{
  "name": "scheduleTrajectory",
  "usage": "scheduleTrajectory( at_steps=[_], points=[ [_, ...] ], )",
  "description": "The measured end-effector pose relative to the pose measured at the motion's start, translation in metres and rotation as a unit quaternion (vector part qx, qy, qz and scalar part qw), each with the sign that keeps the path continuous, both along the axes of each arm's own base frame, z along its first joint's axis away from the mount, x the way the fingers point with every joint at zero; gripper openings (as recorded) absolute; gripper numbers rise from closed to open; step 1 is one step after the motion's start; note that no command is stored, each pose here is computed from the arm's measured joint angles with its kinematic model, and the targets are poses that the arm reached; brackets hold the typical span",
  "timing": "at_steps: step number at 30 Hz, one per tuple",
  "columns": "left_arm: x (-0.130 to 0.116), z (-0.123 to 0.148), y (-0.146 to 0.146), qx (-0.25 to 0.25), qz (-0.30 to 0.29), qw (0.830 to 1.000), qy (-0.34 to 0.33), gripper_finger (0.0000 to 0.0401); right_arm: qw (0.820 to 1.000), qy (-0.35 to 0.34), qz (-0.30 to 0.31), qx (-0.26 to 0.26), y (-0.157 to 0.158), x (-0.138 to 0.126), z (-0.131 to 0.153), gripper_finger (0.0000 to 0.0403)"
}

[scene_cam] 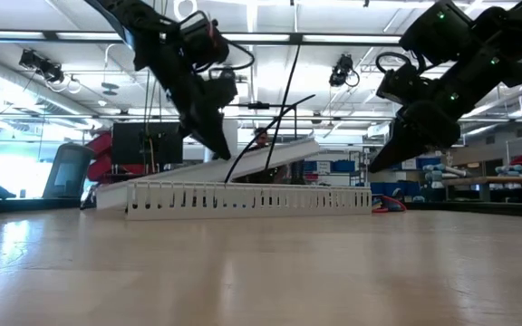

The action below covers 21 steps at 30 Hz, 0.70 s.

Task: Ziptie cables
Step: Close the white cable duct

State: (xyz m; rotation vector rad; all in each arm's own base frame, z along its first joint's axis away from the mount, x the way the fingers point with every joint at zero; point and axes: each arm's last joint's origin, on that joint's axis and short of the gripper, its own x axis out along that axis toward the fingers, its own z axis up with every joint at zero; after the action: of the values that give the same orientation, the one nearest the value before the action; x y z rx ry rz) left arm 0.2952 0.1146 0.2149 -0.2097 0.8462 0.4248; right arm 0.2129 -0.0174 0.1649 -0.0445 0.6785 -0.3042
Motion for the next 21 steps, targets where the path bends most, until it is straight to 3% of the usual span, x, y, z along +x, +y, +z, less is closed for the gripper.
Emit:
scheduleTrajectory(
  at_steps=[9,21],
  points=[
    [0.006,0.011,-0.006,-0.076,-0.086,0.993,-0.034,0.0001,1.000,0.011,-0.016,-0.001,-0.007,-0.002,-0.002,0.0004],
    [0.017,-0.011,-0.015,-0.105,-0.097,0.990,-0.002,0.0001,1.000,0.006,0.000,-0.025,-0.009,0.000,0.001,0.0004]
  ],
)
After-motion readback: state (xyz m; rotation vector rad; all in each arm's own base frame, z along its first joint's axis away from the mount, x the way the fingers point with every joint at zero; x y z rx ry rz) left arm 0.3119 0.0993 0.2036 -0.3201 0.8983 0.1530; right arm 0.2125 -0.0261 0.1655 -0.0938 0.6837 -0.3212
